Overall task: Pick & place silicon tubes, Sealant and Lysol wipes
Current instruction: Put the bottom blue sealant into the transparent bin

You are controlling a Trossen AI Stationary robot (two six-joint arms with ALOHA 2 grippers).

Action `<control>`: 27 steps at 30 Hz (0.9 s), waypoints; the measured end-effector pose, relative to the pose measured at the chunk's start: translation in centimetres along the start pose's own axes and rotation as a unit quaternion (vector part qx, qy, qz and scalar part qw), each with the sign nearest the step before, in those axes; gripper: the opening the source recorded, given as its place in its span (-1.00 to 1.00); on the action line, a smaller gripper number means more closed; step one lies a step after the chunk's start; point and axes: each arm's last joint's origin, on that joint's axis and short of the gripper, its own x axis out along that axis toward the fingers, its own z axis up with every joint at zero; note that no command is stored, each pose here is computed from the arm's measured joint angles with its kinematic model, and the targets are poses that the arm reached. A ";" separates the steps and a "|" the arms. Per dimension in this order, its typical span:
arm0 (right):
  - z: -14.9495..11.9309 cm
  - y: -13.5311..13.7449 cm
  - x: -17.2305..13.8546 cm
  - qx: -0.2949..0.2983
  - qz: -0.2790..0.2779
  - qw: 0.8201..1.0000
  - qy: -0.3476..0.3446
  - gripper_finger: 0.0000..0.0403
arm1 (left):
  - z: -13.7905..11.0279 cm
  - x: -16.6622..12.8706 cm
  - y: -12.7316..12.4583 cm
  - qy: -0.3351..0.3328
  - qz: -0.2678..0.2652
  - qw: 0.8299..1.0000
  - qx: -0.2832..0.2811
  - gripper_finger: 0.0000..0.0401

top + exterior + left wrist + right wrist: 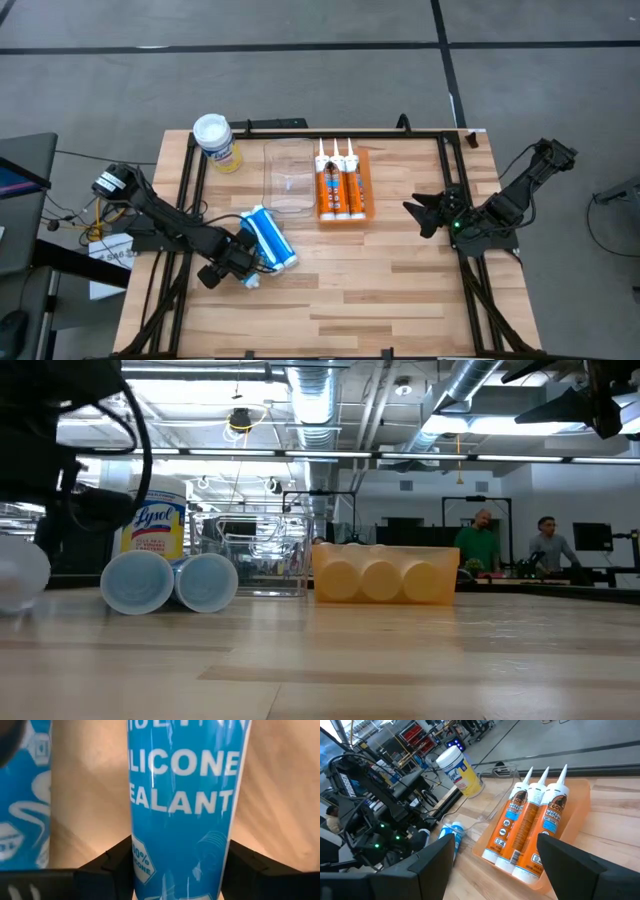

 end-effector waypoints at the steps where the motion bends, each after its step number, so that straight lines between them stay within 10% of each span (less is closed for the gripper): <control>1: 0.0 0.0 0.0 0.000 0.000 1.000 0.000 0.37 | 0.3 -0.3 0.0 -0.005 0.001 1.000 0.000 0.01; 15: 0.0 0.0 0.0 -0.004 0.000 1.000 0.000 0.37 | 3.4 -6.9 0.8 -0.036 0.004 0.998 -0.054 0.01; 27: 0.0 0.0 0.0 -0.004 0.000 1.000 0.000 0.37 | 5.7 -13.9 2.3 -0.142 0.056 0.943 -0.297 0.01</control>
